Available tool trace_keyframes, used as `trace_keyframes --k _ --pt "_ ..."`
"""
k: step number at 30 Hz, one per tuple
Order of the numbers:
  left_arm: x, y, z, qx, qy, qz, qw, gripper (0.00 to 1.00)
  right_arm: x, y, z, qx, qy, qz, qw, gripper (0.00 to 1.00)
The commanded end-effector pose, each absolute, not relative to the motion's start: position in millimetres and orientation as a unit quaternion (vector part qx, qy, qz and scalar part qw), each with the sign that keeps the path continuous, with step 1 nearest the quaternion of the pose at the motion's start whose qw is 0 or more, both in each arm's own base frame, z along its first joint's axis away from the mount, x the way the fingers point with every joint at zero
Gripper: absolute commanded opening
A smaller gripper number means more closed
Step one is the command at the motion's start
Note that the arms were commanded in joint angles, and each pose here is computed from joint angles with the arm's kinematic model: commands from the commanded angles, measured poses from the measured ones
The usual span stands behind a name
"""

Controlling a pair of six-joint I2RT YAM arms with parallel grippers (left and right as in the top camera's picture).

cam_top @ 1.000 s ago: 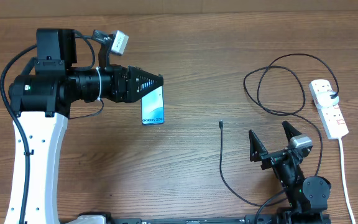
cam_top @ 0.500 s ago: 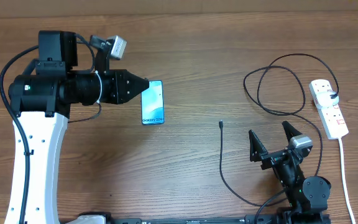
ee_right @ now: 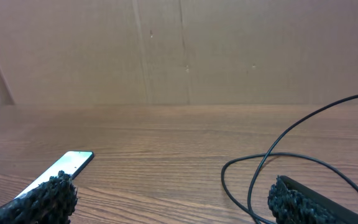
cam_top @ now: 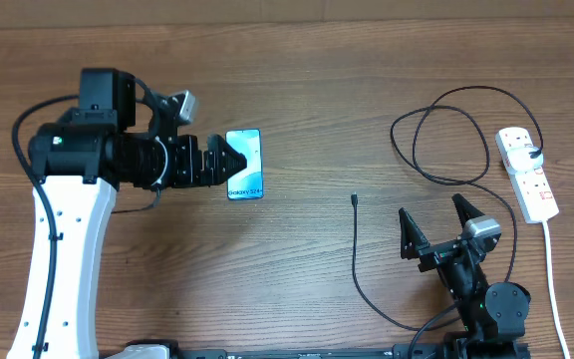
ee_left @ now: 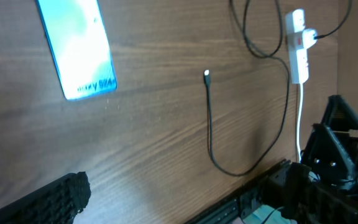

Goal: Plug charger to phone and switch on socket
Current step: 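Lower the left gripper down onto the phone's bottom edge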

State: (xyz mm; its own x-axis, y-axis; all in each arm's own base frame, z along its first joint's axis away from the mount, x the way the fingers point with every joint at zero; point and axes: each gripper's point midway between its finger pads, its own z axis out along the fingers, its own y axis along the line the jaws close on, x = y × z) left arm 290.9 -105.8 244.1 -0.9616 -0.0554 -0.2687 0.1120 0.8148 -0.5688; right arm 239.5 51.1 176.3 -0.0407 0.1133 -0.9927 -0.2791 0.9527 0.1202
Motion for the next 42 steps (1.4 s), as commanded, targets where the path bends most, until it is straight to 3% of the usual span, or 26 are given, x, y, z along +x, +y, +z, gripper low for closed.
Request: trace_keyframes --k 1,11,21,42 --pt "286.1 -103.5 225.4 -0.005 0.949 -0.297 0.108 1.00 239.7 51.3 174.6 -0.057 0.706 0.143 0.691 1.00" --pt "276.7 -71.0 183.6 -0.129 0.970 -0.195 0.059 1.00 239.7 51.3 174.6 -0.057 0.706 0.143 0.691 1.00" --pt "274.5 -71.7 173.8 -0.151 0.981 -0.097 0.071 1.00 239.7 51.3 174.6 -0.057 0.706 0.143 0.691 1.00" --pt "274.4 -140.7 178.3 -0.053 0.987 -0.091 0.122 1.00 239.7 51.3 174.6 -0.057 0.706 0.143 0.691 1.00"
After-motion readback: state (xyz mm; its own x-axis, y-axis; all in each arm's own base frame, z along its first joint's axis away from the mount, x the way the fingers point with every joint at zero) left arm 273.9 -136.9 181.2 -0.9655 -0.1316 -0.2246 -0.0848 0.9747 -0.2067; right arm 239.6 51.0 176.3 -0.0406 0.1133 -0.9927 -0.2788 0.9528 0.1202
